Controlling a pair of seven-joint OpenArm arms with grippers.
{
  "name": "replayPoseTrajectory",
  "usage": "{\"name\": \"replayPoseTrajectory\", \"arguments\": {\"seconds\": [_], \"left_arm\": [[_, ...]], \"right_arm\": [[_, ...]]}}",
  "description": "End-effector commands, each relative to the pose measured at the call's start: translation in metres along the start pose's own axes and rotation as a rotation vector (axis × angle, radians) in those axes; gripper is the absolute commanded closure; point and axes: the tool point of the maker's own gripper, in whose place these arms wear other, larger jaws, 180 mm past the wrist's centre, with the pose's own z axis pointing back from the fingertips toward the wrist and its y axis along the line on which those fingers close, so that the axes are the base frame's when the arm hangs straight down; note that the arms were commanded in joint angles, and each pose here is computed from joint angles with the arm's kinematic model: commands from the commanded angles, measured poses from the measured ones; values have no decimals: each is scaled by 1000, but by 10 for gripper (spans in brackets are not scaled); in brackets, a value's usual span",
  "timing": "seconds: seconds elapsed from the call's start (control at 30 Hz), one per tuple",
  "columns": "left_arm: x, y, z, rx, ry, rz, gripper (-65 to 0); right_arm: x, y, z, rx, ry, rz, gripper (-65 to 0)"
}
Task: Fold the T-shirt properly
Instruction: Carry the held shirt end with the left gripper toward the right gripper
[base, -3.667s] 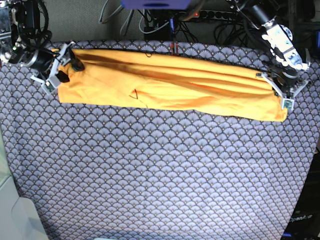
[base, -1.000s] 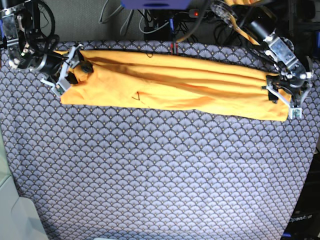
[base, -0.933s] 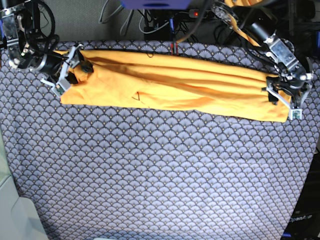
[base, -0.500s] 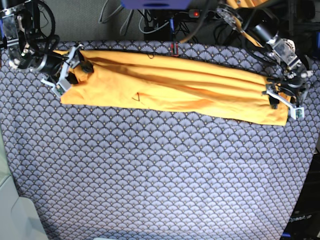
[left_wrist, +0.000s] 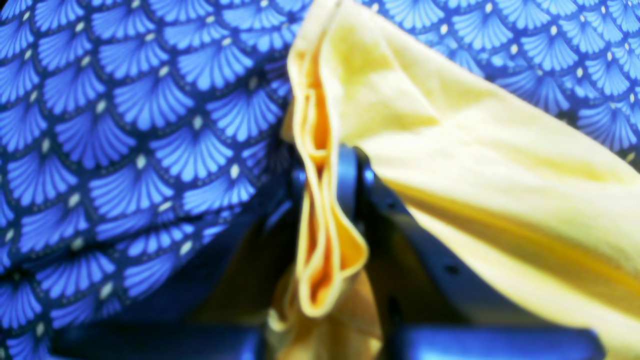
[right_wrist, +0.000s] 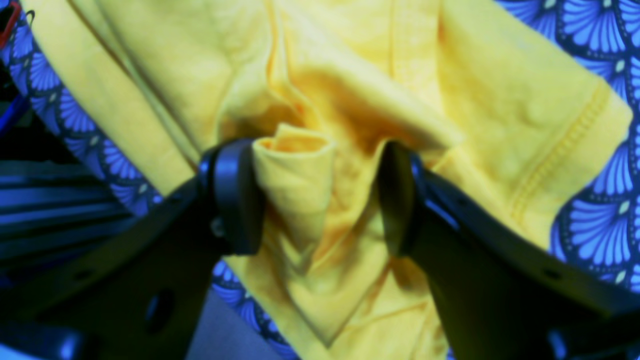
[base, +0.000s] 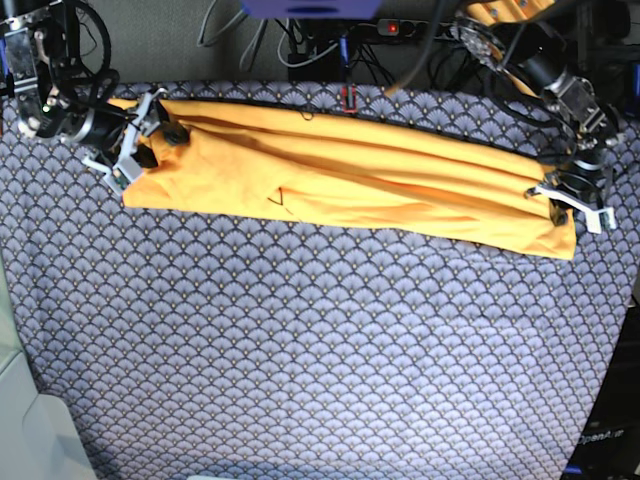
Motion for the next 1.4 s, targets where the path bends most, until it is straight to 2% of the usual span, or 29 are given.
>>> {"name": "replayPoseTrajectory", "arguments": {"seconds": [0.0,0.1,0.33,0.47,0.6,0.8,1.03,1.2,1.37], "left_arm": [[-115,4,29,41,509,-129,0],[-112,13,40,77,498,-152,0],[-79,24,58,174,413,-190,0],[-63,31,71,232,448,-206,0],[-37,26,74,264,442,-222,0],[5,-18,70,226,383,-364,0],[58,-55,88,240,316,-555,0],[69,-87,100,220,324,-676,0],[59,-121,101,145,332,-779,0]], "right_arm": [[7,-6,5,-12,-15,15,-368],[7,-6,5,-12,-15,15,-368],[7,-6,5,-11,-13,15,-368],[6,-5,4,-10,-12,16,-368],[6,-5,4,-10,-12,16,-368],[6,-5,4,-10,-12,16,-368],[7,-5,4,-8,-14,13,-368],[7,-5,4,-8,-14,13,-368],[7,-5,4,-8,-14,13,-368]]}}
